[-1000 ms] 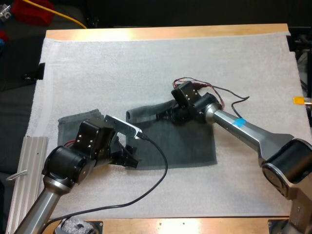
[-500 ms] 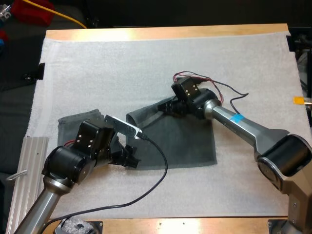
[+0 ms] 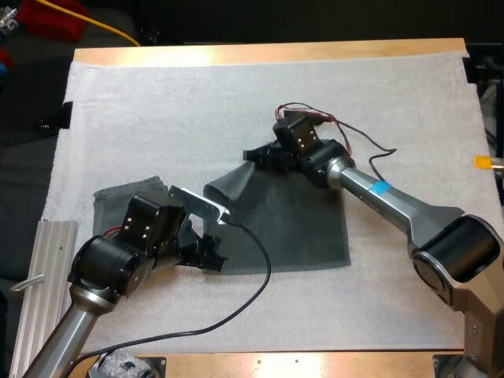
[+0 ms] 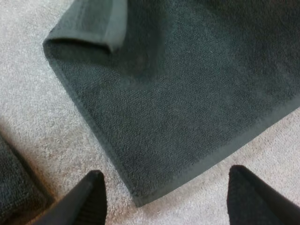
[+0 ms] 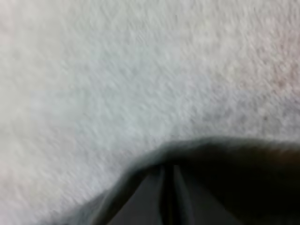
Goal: Pick towel from pile, fold and stack
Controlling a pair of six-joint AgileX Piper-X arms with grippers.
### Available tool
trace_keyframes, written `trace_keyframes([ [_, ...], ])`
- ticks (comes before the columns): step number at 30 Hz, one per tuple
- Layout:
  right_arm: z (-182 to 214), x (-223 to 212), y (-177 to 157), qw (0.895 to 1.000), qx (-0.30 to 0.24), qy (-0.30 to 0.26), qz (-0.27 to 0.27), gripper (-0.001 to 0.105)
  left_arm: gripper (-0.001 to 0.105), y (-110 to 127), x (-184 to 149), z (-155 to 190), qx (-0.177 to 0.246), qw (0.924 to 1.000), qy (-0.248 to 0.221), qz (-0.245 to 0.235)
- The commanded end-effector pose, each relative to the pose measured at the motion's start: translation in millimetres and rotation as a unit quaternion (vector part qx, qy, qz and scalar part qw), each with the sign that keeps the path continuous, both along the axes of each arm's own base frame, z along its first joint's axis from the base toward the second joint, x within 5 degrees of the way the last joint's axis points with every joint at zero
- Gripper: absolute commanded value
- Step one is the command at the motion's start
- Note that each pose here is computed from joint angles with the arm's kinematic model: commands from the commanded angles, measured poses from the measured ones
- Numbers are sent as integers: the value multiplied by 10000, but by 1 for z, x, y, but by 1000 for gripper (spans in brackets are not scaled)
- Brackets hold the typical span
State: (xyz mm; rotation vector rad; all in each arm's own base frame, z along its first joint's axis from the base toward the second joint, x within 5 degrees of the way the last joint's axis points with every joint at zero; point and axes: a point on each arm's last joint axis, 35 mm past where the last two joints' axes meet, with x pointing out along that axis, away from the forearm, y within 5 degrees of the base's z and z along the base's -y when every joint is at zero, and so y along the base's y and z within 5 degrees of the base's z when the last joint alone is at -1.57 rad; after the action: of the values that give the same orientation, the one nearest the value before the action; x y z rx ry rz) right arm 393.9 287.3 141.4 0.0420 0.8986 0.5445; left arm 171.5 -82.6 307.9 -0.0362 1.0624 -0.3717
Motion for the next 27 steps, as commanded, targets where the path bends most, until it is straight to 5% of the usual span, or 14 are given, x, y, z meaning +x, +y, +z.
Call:
trace_keyframes([
  [1,5,6,2,9997,205,-129,-83,1,54,-1,-1,2,2,10000,-21,-51],
  [5,8,8,4,9988,361,-307,-99,6,54,0,-1,2,5,10000,-15,-51],
  [18,58,-11,-10,9999,-30,-121,116,58,54,0,-1,2,5,10000,-15,-51],
  [27,111,-53,-47,9889,-1434,358,-112,61,53,2,-6,-1,74,9996,272,46],
])
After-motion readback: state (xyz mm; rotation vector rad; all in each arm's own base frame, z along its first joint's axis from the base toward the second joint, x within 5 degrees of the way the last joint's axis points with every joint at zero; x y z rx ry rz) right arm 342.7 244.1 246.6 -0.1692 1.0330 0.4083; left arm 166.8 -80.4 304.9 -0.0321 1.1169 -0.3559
